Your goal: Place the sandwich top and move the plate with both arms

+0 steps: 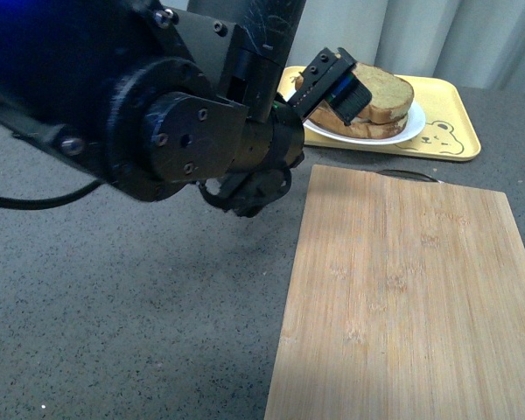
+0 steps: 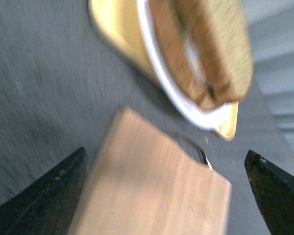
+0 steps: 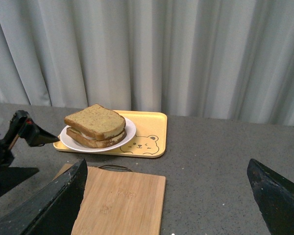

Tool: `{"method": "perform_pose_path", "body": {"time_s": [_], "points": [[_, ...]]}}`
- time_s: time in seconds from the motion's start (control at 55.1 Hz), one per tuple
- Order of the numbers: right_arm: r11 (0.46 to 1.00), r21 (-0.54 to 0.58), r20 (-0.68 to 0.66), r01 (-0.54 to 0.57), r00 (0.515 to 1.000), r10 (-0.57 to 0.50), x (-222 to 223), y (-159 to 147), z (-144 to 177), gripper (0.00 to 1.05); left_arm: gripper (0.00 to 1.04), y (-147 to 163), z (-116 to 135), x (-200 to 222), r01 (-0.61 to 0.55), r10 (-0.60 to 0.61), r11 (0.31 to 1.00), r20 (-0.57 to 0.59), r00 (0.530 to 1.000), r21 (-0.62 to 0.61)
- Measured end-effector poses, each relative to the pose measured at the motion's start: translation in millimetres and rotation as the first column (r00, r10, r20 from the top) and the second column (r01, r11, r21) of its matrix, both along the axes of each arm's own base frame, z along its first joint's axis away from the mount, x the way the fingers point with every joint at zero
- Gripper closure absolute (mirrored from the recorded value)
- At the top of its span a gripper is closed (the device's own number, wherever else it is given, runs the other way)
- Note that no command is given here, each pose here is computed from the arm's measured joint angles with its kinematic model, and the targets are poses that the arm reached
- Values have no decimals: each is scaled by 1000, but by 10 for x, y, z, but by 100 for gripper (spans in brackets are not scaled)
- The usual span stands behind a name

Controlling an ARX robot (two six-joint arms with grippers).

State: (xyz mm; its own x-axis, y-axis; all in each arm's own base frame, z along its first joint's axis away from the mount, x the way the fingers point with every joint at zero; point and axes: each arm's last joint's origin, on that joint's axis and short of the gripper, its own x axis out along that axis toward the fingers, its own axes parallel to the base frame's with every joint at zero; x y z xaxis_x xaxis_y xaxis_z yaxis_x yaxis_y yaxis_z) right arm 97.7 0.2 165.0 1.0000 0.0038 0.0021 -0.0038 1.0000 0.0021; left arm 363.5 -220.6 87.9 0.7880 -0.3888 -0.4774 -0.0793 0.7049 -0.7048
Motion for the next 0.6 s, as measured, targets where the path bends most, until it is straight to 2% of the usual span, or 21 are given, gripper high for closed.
{"method": "perform_pose_path", "body": {"time_s": [0.018,0.036,0.109,0.2,0.272,0.29,0.363,0.435,0.454,0.526,0.581,0.599], "points": [[1000,0,0,0,1000,0,0,0,0,9,13,31,17,-47,-37,31,997,100,994,62],[1000,0,0,0,1000,0,0,0,0,9,15,49,23,-69,-61,46,994,152,987,92],[1000,0,0,-2,1000,2,0,1,0,9,27,257,46,-271,-214,84,937,416,905,275],[1000,0,0,1,1000,-1,0,-1,0,9,41,635,131,-504,-324,49,852,553,832,411],[1000,0,0,2,1000,-2,0,0,0,9,52,892,267,-644,-373,15,802,608,794,467],[1000,0,0,2,1000,-2,0,-1,0,9,52,892,267,-644,-373,15,802,608,794,467],[1000,0,0,1,1000,-1,0,0,0,9,65,1098,382,-782,-408,3,764,629,777,500],[1000,0,0,-3,1000,3,0,1,0,9,76,1159,404,-834,-411,3,760,629,777,503],[1000,0,0,-5,1000,5,0,1,0,9,81,1179,398,-855,-408,1,760,626,780,507],[1000,0,-2,-4,1000,4,0,1,-2,9,93,1359,404,-1008,-372,-52,748,607,793,549],[1000,0,-2,-1,1000,1,0,0,-2,9,101,1504,421,-1185,-361,-68,736,594,802,572],[1000,0,-2,0,1000,0,0,0,-2,9,101,1529,432,-1215,-363,-70,733,594,801,575]]}}
